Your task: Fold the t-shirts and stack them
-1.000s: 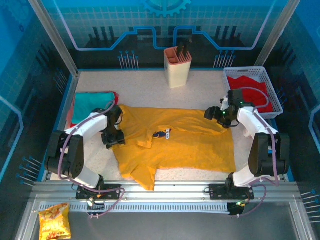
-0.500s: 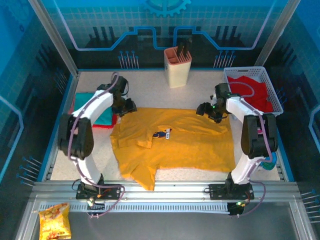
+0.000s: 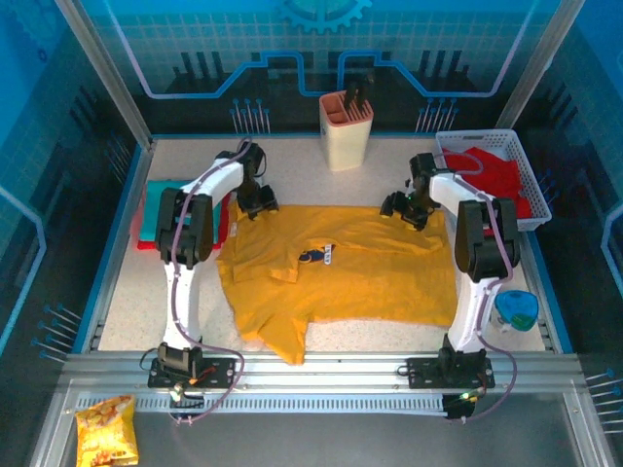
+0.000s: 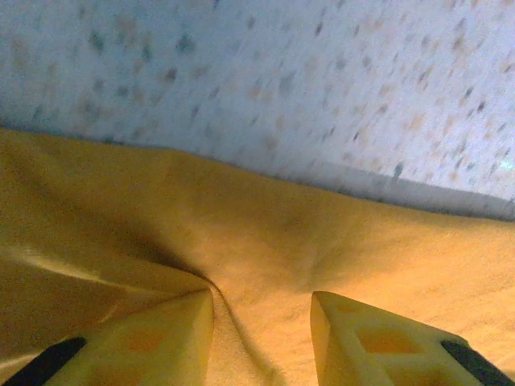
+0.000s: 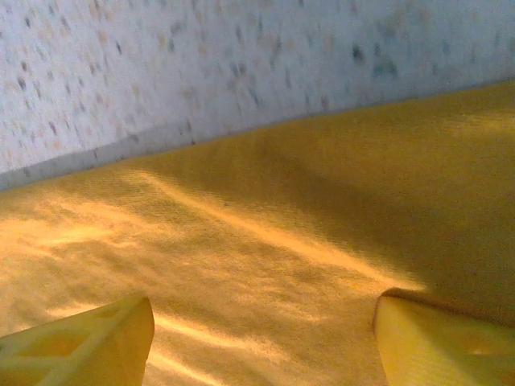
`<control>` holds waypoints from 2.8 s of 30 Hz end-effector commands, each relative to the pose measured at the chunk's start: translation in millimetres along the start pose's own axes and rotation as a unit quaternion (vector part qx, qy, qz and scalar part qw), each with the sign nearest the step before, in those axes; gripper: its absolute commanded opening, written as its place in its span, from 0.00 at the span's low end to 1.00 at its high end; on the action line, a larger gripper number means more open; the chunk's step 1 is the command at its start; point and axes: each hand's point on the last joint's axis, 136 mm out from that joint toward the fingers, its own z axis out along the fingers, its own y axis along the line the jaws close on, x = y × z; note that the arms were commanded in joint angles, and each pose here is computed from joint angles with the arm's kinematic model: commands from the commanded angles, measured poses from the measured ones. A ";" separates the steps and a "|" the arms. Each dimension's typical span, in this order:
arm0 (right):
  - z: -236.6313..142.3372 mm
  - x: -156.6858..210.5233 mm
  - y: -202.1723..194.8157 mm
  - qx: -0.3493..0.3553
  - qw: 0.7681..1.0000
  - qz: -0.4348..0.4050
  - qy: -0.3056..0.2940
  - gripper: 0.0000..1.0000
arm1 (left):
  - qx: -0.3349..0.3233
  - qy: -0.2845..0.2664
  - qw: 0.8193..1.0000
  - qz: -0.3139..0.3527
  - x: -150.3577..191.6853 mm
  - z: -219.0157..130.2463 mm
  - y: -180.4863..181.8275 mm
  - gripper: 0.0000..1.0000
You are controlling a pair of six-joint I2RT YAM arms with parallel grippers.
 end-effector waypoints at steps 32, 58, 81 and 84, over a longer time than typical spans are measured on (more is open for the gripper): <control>-104.6 -45.5 91.3 -0.144 0.972 -0.116 -0.142 0.87 | 0.190 -0.105 0.974 0.055 11.6 -159.7 -67.4 0.56; -106.1 85.9 40.4 -0.081 0.985 -0.123 -0.093 0.91 | 0.060 0.027 0.995 -0.073 281.0 -47.7 80.8 0.49; -108.3 90.5 30.1 -0.059 0.987 -0.124 -0.086 0.89 | 0.081 -0.005 0.997 0.002 218.0 -74.2 9.4 0.00; -105.5 90.7 29.7 -0.061 0.987 -0.122 -0.085 0.89 | 0.093 0.002 0.996 0.012 200.4 -79.7 -4.1 0.00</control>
